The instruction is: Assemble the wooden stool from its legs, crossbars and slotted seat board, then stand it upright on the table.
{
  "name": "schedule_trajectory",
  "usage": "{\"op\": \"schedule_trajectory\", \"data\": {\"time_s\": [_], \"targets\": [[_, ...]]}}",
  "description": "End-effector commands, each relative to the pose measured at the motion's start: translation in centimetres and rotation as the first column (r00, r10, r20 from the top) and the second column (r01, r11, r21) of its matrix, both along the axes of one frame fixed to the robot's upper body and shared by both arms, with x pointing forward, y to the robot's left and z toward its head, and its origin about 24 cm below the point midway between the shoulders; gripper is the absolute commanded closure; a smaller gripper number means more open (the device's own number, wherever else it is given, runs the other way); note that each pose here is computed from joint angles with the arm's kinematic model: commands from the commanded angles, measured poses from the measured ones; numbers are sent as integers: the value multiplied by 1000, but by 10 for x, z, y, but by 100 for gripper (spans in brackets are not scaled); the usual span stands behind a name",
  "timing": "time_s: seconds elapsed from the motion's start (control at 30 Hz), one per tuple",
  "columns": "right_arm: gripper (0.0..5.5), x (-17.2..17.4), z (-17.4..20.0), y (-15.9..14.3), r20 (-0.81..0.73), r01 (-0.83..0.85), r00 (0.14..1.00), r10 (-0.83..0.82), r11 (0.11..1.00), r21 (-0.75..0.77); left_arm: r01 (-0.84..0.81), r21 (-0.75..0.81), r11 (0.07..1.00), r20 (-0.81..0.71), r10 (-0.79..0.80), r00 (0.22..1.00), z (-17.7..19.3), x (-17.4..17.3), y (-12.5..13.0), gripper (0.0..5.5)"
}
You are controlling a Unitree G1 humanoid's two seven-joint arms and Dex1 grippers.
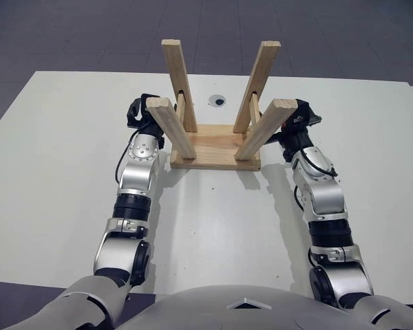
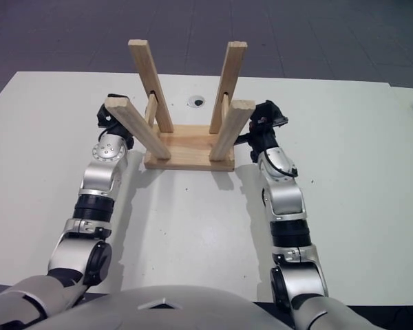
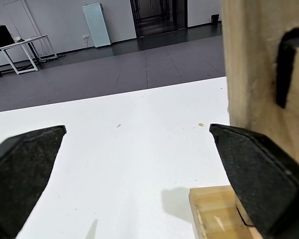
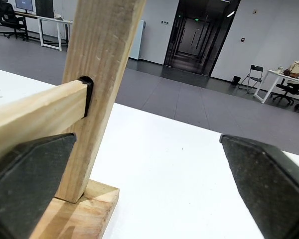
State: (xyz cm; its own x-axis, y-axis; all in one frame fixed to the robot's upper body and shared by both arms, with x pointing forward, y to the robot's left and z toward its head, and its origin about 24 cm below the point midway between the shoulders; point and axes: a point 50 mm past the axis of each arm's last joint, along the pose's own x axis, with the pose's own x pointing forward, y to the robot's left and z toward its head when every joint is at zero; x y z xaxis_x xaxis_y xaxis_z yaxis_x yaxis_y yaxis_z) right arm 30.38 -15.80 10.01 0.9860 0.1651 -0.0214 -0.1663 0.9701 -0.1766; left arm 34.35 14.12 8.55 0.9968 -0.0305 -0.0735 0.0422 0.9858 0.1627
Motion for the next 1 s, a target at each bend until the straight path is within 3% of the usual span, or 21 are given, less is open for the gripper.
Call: {"op": "schedule_trajectory", "data": {"time_s": [0.03,0.13,0.27,0.4,0.43,0.5,0.57,0.63,0.8,0.93,1.0], "targets": [[13,-7,2,-2,-3,3,1000,-3,1000,9,-14,-9,1000,17,14,1000,4,-4,-7,10],[13,-9,3,-16,16,47,999,-47,999,13,-142,-77,987,162,153,975,32,-7,16,10],[13,-13,13,-46,62,108,992,-108,994,14,-231,-145,962,244,261,934,56,-14,50,10],[13,-17,43,-74,123,49,991,-61,994,98,-245,73,967,316,210,925,86,-27,104,10],[13,-19,55,-79,136,-12,991,-6,991,134,-184,81,980,268,156,951,91,-28,118,10],[13,-25,80,-88,139,-204,974,179,959,195,95,31,995,157,-98,983,101,-35,131,10],[13,-37,102,-94,145,-408,912,383,884,228,375,16,927,88,-375,923,108,-50,131,10],[13,-49,120,-100,152,-558,830,536,797,231,530,-60,846,19,-529,848,111,-65,142,10],[13,-55,146,-98,135,-721,691,710,663,203,686,-139,715,-29,-695,719,123,-90,160,10],[38,-57,140,-89,54,-781,609,791,587,213,807,-130,576,-61,-817,574,126,-102,146,10],[65,-54,134,-86,9,-771,618,786,604,204,836,-137,531,-77,-847,526,124,-100,135,10]]}}
